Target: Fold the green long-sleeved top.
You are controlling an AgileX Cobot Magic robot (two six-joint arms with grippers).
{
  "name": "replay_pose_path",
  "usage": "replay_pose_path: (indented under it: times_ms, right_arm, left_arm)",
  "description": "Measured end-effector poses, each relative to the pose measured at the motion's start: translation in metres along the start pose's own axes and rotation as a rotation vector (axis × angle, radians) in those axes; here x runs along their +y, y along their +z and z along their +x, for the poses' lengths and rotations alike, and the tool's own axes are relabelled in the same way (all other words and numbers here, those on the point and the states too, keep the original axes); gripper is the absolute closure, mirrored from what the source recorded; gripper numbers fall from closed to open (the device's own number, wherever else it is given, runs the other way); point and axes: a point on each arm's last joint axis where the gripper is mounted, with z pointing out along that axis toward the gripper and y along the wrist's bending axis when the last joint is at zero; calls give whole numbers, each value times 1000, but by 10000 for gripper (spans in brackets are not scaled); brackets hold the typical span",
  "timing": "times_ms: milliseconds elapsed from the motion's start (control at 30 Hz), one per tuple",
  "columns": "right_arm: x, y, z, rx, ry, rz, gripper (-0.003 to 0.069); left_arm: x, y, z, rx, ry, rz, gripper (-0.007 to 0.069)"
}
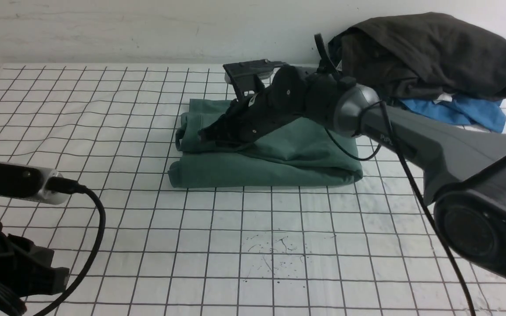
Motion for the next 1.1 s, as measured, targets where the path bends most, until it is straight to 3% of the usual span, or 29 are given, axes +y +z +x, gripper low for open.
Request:
replay_pose_path:
  times_ms: [167,200,233,333,367,500,667,733,933,1100]
  right_arm:
    - [13,-97,-41,17,-198,105,672]
    - [13,-97,-41,17,-198,105,672]
    - [19,-144,-55,-3,-256,160,671]
    - [26,-226,-70,-26,-338,285,673]
    - [25,-231,-70,-24,-345,301,673]
    - [26,-333,-74,-144,-314,443,673]
    - [36,-409,-54,-303,-283,480,673]
    - [44,-436,-30,-421,-288,472,673]
    - [51,-439,58,-694,-353,459,673]
    - [54,-409,156,-935,-324,266,673]
  left_arm:
    - [-4,-46,9,-277,114,-26,632]
    - [-4,-46,9,-286,119,-20,632]
    - [-5,-54,18,-361,141,-30,632]
    - [-4,-60,38,-488,152,-47,632]
    - [-4,-61,39,-496,153,-48,632]
    - [-2,-62,65,-676,158,-75,632]
    - [-1,-59,82,-756,164,-87,632]
    - [0,-57,88,-772,165,-89,632]
    - [0,-52,92,-757,165,-89,632]
    - [0,-52,92,-757,165,-89,632]
